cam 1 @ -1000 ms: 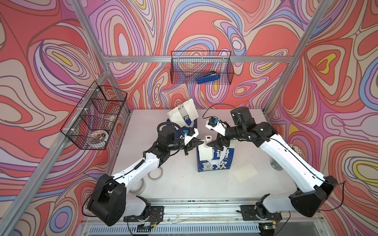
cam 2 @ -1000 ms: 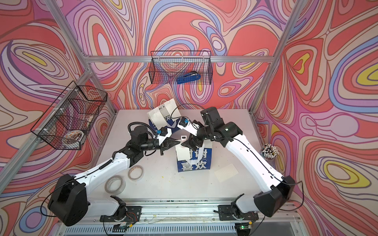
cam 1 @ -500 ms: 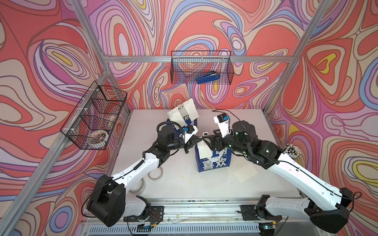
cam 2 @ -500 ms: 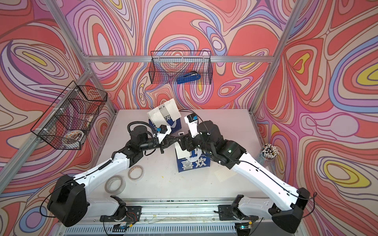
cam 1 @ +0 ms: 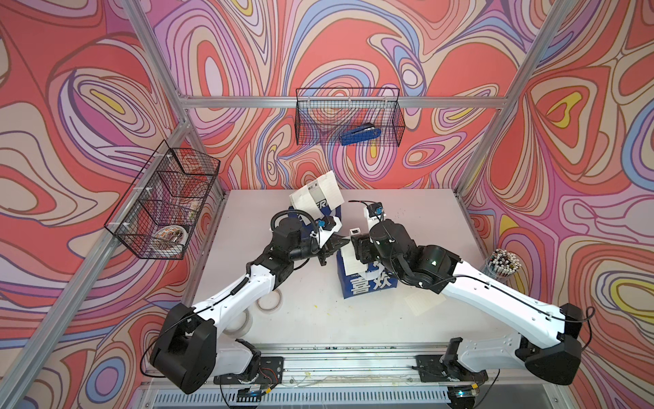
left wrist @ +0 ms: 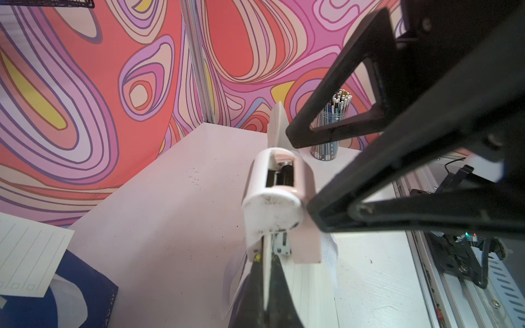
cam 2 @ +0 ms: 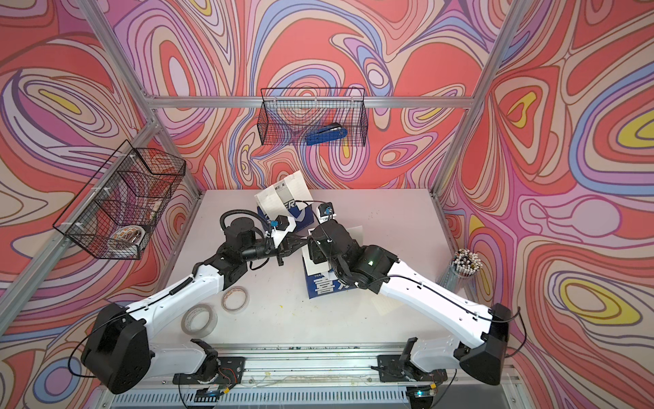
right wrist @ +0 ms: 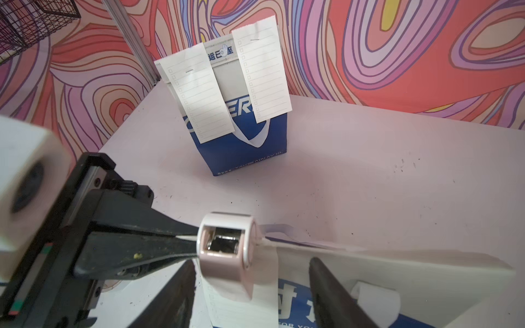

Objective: Staple the receipts to the bags
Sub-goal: Pick up the stapler from the takeout bag.

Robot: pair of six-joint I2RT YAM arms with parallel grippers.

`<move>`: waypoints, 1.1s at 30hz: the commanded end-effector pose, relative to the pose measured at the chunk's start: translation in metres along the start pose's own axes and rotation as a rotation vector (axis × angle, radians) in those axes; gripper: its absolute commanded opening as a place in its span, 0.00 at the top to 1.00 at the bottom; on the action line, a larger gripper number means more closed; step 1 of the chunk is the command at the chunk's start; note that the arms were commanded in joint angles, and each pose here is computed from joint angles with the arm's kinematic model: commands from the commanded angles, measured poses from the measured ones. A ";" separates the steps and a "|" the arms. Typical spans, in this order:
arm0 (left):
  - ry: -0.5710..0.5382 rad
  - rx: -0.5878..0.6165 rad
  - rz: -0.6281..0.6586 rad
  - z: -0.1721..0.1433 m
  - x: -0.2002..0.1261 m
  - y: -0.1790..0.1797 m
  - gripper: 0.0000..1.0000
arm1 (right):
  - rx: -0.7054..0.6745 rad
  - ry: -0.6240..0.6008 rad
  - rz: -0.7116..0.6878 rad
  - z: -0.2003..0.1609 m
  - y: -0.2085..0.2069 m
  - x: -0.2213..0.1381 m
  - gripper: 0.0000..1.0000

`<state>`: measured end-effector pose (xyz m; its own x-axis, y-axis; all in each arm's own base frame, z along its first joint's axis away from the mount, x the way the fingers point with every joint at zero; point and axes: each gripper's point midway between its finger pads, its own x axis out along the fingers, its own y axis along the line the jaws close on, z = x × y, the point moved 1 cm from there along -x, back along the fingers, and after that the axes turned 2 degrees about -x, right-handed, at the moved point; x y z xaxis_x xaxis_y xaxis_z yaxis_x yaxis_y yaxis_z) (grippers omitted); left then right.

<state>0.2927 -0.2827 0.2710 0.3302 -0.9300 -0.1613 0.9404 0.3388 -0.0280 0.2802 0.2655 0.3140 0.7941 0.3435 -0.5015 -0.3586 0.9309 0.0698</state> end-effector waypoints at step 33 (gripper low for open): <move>-0.065 0.102 0.058 0.032 -0.012 0.000 1.00 | 0.047 -0.260 -0.132 0.071 -0.049 -0.070 0.90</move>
<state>0.2932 -0.2781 0.2738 0.3624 -0.9163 -0.1704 0.9293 0.3692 -0.0088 0.2786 0.2309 0.3851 0.9004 0.2993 -0.3159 -0.2799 0.9541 0.1060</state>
